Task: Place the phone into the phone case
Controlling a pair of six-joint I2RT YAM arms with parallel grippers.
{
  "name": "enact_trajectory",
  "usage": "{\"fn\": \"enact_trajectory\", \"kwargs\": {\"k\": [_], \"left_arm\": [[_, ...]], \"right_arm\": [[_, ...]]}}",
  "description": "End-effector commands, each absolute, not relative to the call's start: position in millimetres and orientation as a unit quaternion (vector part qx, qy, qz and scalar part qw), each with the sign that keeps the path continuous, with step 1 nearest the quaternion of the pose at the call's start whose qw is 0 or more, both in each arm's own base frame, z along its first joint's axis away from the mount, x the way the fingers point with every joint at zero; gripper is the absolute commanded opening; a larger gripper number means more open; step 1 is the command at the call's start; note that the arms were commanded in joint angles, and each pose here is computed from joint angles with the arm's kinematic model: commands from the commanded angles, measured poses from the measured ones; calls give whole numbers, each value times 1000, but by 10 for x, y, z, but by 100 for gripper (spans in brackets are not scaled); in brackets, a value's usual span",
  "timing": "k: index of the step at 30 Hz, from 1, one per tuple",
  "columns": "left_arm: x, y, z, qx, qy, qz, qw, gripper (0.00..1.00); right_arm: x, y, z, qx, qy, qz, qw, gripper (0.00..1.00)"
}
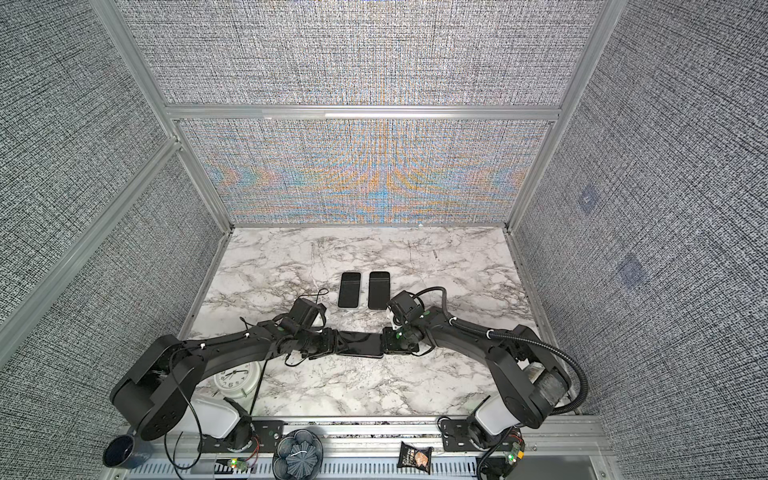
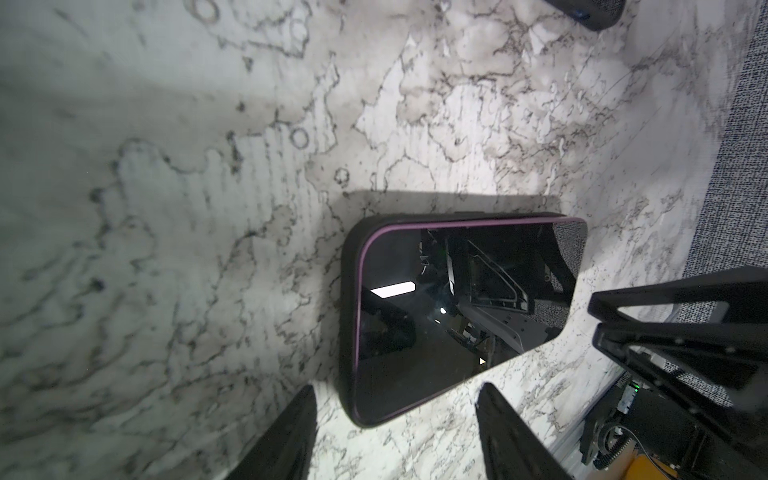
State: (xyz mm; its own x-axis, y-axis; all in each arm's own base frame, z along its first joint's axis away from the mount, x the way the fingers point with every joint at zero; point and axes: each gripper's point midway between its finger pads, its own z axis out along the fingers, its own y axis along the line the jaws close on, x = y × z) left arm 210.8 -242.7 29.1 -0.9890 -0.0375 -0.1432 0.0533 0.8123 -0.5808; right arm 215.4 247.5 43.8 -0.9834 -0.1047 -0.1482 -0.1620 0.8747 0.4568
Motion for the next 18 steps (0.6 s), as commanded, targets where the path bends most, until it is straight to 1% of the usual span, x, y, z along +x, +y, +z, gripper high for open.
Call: {"fn": "enact_trajectory", "kwargs": {"k": [1, 18], "left_arm": [[2104, -2386, 239, 5, 954, -292, 71, 63], [2108, -2400, 173, 3, 953, -294, 69, 63]], "right_arm": [[2166, 2511, 422, -59, 966, 244, 62, 32], [2154, 2598, 234, -60, 965, 253, 45, 18]]}}
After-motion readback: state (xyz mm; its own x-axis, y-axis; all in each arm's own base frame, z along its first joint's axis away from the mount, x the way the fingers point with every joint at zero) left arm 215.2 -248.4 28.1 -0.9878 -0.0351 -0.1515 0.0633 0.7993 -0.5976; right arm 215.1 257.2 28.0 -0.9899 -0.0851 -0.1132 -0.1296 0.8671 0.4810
